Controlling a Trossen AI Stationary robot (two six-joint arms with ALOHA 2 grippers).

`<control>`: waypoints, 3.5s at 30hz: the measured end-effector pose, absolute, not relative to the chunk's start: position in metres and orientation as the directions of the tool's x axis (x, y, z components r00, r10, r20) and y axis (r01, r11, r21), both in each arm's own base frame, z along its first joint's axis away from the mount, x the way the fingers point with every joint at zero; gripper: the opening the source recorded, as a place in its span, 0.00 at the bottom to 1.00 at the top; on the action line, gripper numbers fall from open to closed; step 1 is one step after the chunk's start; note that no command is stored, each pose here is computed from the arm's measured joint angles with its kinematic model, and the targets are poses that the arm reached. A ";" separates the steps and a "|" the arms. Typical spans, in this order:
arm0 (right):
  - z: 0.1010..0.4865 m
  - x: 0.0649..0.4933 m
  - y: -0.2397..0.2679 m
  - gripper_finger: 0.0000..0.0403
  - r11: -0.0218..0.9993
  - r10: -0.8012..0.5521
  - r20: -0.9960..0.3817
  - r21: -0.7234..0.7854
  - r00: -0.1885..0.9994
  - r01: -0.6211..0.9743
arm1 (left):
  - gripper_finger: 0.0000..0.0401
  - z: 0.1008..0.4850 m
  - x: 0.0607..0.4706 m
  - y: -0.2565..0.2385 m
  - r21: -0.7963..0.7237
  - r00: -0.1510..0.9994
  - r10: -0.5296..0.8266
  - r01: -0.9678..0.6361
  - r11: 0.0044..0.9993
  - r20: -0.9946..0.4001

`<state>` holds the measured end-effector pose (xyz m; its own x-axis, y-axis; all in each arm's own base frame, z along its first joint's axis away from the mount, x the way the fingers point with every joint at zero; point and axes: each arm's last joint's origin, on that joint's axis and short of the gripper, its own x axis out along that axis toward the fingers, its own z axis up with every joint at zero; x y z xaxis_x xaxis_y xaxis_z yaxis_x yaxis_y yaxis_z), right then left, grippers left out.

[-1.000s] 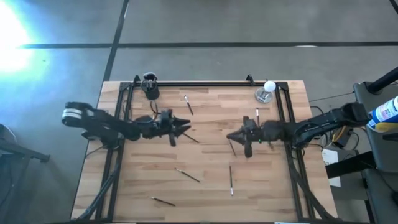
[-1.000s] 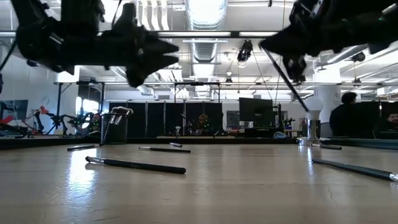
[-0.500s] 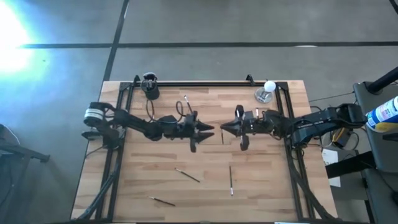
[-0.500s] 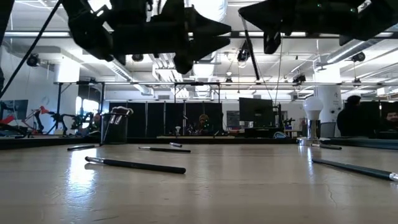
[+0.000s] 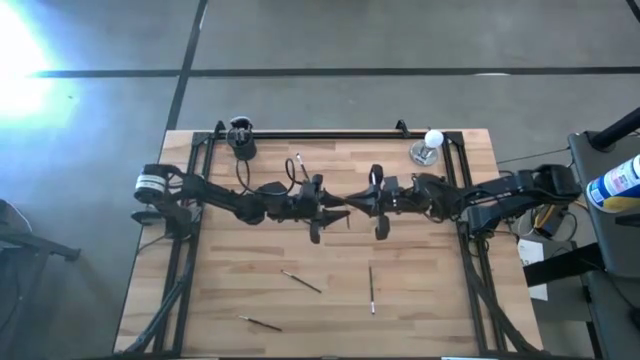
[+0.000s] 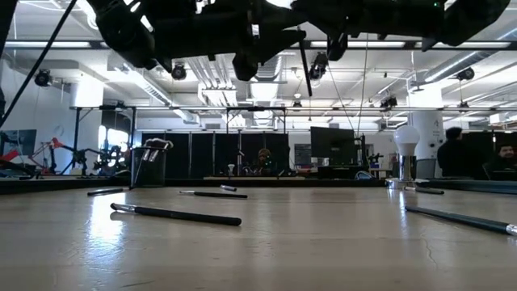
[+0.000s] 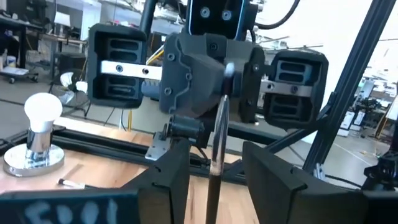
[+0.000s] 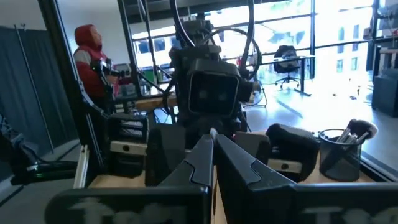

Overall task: Put items in baskets/containers
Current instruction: Put the foundation brush into the pen holder, then put the eyeshadow brush into the pen holder

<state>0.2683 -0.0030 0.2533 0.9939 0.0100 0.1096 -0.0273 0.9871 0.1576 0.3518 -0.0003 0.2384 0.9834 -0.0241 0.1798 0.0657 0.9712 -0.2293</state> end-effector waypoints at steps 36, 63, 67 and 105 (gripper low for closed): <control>0.223 0.219 -0.004 0.04 0.999 -0.036 -0.106 0.027 0.994 0.039 | 0.03 0.238 0.261 0.051 -0.179 0.931 0.363 -0.363 0.914 -0.034; 0.195 0.202 -0.006 0.02 0.998 -0.053 -0.085 -0.032 0.995 0.051 | 0.03 0.253 0.146 0.180 -0.062 0.355 0.922 -0.935 0.349 -0.153; 0.191 0.200 -0.006 0.02 0.998 -0.053 -0.097 -0.034 0.994 0.050 | 0.03 0.247 0.135 0.193 -0.075 0.306 0.933 -0.952 0.297 -0.189; 0.189 0.200 -0.006 0.02 0.996 -0.054 -0.106 -0.080 0.993 0.046 | 0.16 0.244 0.152 0.122 -0.082 0.674 0.640 -0.709 0.700 -0.370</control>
